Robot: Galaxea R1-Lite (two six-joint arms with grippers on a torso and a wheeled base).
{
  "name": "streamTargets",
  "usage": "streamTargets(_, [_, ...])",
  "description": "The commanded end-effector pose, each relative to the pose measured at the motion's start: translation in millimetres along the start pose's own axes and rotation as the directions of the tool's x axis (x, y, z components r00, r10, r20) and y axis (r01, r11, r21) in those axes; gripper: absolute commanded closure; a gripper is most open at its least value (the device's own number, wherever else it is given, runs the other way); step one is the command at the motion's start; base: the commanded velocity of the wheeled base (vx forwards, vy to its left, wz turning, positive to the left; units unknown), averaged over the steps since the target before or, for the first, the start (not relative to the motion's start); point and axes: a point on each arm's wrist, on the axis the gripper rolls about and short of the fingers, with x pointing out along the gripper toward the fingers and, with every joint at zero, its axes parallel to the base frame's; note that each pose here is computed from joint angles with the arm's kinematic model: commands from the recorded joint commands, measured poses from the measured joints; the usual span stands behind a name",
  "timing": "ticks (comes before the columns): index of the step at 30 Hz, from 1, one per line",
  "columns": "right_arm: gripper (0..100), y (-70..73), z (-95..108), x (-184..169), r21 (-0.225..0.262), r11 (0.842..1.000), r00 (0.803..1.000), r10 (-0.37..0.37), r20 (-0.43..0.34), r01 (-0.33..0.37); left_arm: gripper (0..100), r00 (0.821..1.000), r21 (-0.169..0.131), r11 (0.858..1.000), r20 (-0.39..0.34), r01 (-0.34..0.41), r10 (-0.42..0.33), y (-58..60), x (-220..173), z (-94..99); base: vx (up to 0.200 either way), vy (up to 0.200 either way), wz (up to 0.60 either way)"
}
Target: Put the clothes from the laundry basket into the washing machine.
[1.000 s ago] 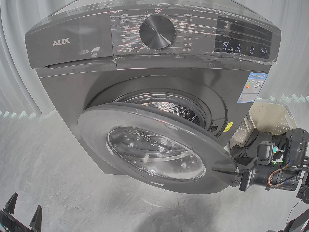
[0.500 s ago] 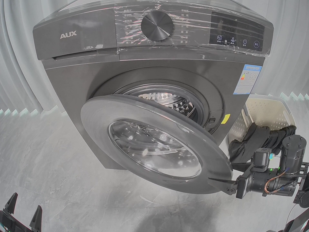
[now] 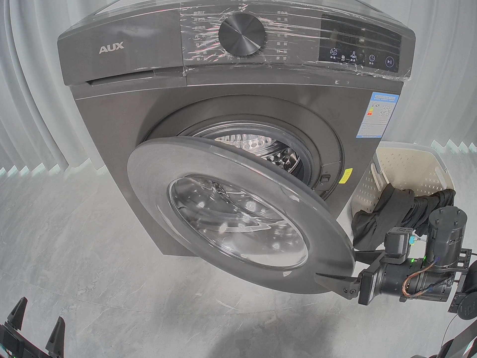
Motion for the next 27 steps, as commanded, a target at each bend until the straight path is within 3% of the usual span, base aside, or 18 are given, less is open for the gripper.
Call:
streamTargets(1, [0,2.4,-4.6,0.0,-0.003,1.0,1.0,0.014,-0.02,-0.014,0,1.0,-0.001,1.0,0.003,0.0,0.0,0.1,-0.1,-4.7,0.0,0.0,0.0])
streamTargets(9, [0,8.9,-6.7,-13.9,-0.012,0.997,0.997,0.078,-0.003,-0.078,0,1.0,-0.001,1.0,0.001,0.0,0.0,0.1,-0.1,-4.9,0.0,0.0,0.0])
streamTargets(14, [0,14.4,14.8,-32.0,0.023,0.987,0.977,0.151,0.149,-0.157,0,1.0,-0.002,1.0,0.001,0.0,0.0,0.1,-0.1,-4.9,0.0,0.0,0.0])
streamTargets(18, [0,15.2,41.2,-40.4,0.045,0.981,0.946,0.17,0.277,-0.189,0,1.0,-0.002,1.0,0.001,0.0,0.0,0.1,-0.1,-4.9,0.0,0.0,0.0])
streamTargets(20, [0,11.6,52.6,-41.8,0.057,0.981,0.935,0.159,0.316,-0.186,0,1.0,-0.002,1.0,0.001,0.002,-0.002,0.0,-0.1,-4.9,0.0,0.0,0.0])
streamTargets(23, [0,2.7,59.4,-37.7,0.078,0.987,0.938,0.105,0.329,-0.138,0,1.0,-0.002,1.0,0.003,0.002,-0.002,0.0,-0.1,-4.7,0.0,0.0,0.0])
streamTargets(27, [0,-15.0,48.3,-15.0,0.111,0.992,0.968,0.026,0.251,-0.055,0,1.0,-0.002,1.0,0.001,0.002,-0.002,0.0,-0.1,-4.9,0.0,0.0,0.0])
